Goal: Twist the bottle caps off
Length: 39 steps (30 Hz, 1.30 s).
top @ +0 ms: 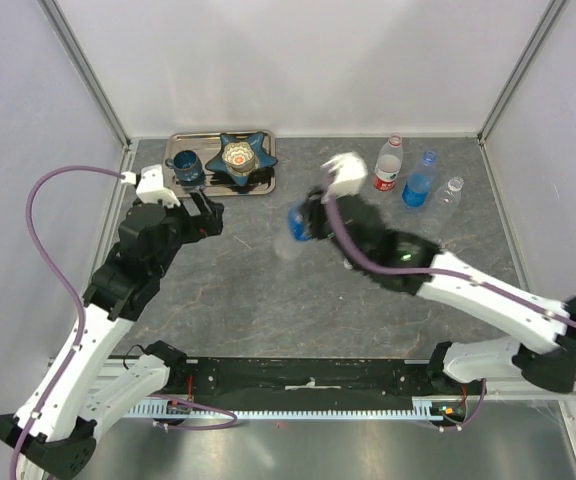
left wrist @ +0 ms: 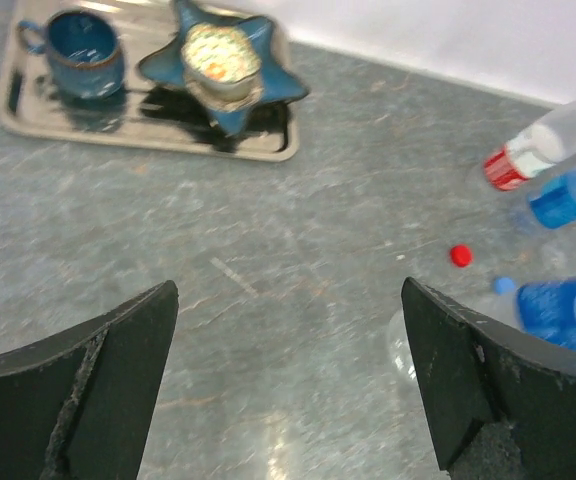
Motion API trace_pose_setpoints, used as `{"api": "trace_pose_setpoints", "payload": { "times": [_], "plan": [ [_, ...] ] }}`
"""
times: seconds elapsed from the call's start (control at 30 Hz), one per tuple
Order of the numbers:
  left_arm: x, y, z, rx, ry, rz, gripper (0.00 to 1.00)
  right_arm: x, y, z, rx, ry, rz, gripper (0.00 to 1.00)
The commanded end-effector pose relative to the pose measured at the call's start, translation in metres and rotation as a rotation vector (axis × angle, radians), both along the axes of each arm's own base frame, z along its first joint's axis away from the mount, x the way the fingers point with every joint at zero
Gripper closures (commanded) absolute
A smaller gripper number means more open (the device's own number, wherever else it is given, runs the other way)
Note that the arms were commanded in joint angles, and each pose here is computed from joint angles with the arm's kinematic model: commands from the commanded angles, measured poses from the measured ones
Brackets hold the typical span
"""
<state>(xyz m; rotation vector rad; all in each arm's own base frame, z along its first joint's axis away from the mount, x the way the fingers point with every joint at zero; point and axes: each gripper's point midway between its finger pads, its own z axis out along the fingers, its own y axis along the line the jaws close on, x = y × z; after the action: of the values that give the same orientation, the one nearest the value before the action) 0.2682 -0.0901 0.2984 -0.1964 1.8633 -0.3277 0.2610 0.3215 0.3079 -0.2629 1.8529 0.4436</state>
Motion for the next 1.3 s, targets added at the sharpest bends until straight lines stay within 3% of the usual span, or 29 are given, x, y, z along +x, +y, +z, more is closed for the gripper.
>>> {"api": "trace_pose_setpoints", "payload": {
  "times": [0.0, 0.03, 0.1, 0.13, 0.3, 0.4, 0.7, 1.27],
  "plan": [
    [0.007, -0.048, 0.063, -0.120, -0.175, -0.234, 0.00, 0.016, -0.055, 0.056, 0.225, 0.032, -0.093, 1.00],
    [0.004, -0.064, 0.089, -0.175, -0.275, -0.324, 0.00, 0.016, -0.058, 0.059, 0.244, 0.046, -0.087, 1.00],
    [-0.022, -0.102, 0.100, -0.283, -0.339, -0.576, 0.00, 0.011, -0.060, 0.067, 0.280, 0.080, -0.050, 1.00],
    [-0.034, -0.111, 0.128, -0.330, -0.465, -0.662, 0.00, 0.010, -0.064, 0.066, 0.272, 0.098, -0.050, 1.00],
    [-0.080, -0.157, 0.126, -0.421, -0.426, -1.112, 0.01, -0.005, -0.059, 0.087, 0.345, 0.145, 0.078, 1.00],
    [-0.087, -0.170, 0.121, -0.451, -0.379, -1.259, 0.01, -0.012, -0.060, 0.096, 0.364, 0.141, 0.121, 1.00],
    [-0.069, -0.179, 0.097, -0.345, -0.318, -1.258, 0.00, -0.027, -0.045, 0.113, 0.416, 0.147, 0.242, 1.00],
    [-0.073, -0.211, 0.055, -0.244, -0.238, -1.277, 0.00, -0.034, -0.026, 0.135, 0.510, 0.109, 0.363, 1.00]
  ]
}}
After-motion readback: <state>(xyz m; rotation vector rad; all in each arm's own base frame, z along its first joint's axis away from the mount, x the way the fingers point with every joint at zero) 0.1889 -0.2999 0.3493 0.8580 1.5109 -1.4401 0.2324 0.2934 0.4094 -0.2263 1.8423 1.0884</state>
